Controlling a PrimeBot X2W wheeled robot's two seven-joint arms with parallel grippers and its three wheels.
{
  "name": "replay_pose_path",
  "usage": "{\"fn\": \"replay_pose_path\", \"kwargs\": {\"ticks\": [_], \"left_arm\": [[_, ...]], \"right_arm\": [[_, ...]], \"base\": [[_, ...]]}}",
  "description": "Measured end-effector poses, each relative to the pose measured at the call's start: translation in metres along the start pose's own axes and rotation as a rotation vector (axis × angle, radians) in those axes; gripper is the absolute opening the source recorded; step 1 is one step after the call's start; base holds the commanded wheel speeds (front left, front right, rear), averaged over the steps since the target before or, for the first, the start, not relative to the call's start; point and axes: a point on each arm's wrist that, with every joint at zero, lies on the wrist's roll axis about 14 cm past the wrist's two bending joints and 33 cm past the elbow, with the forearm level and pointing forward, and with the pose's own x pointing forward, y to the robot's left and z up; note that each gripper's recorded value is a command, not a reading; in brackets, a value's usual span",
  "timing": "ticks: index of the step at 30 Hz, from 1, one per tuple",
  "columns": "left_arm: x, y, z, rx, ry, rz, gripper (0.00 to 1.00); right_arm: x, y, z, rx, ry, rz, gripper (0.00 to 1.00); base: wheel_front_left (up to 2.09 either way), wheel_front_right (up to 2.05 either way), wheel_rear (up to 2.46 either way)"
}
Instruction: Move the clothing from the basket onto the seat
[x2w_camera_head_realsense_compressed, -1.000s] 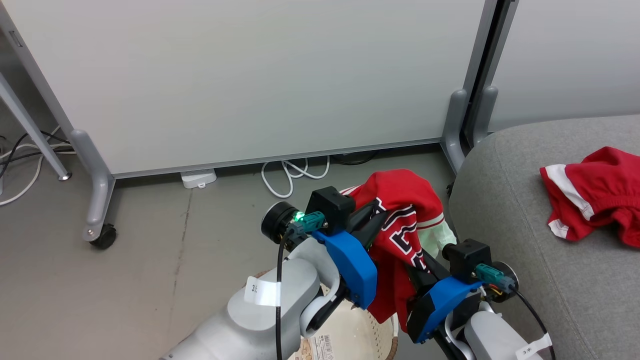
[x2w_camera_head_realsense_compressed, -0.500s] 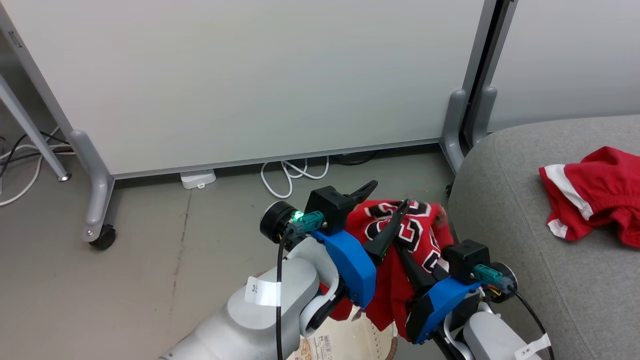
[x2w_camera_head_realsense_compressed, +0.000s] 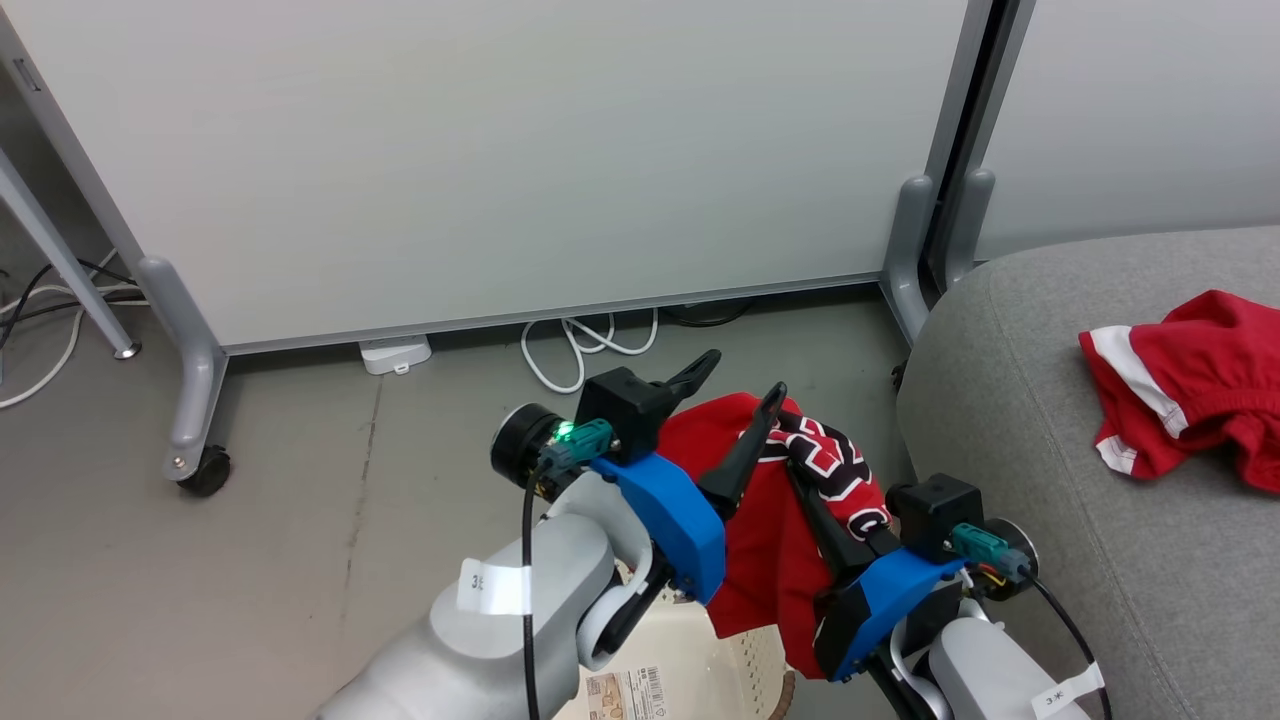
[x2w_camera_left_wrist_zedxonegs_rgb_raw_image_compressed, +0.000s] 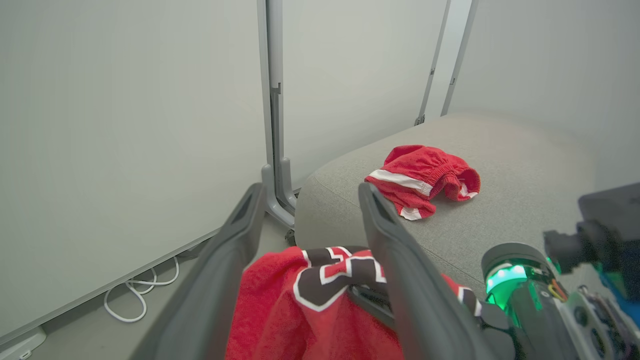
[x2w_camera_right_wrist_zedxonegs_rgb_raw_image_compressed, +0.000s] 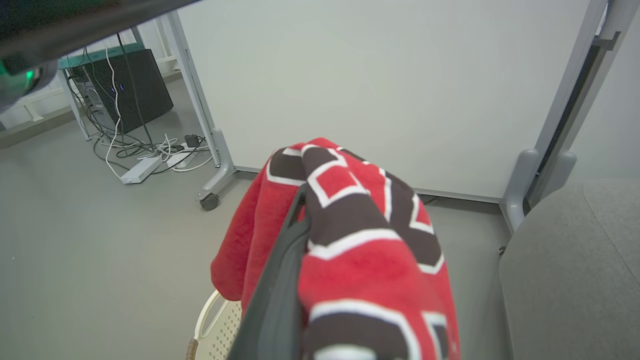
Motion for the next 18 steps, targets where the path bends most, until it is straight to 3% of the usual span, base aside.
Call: {"fn": "replay_pose_path", "kwargs": {"ticks": [7,18], "left_arm": [[-0.015,0.024,0.021,-0.003,-0.113,0.100,1.00],[-0.067,0.053,-0.003,0.020,-0.145,0.239,1.00]], "right_arm": [[0.001,-0.003,0.001,-0.006,-0.004,-0.009,0.00],[-0.002,-0.011,0.003,-0.007,-0.015,-0.030,0.00]], "base": [[0.00,0.00,0.00],[0.00,0.00,0.00]]}}
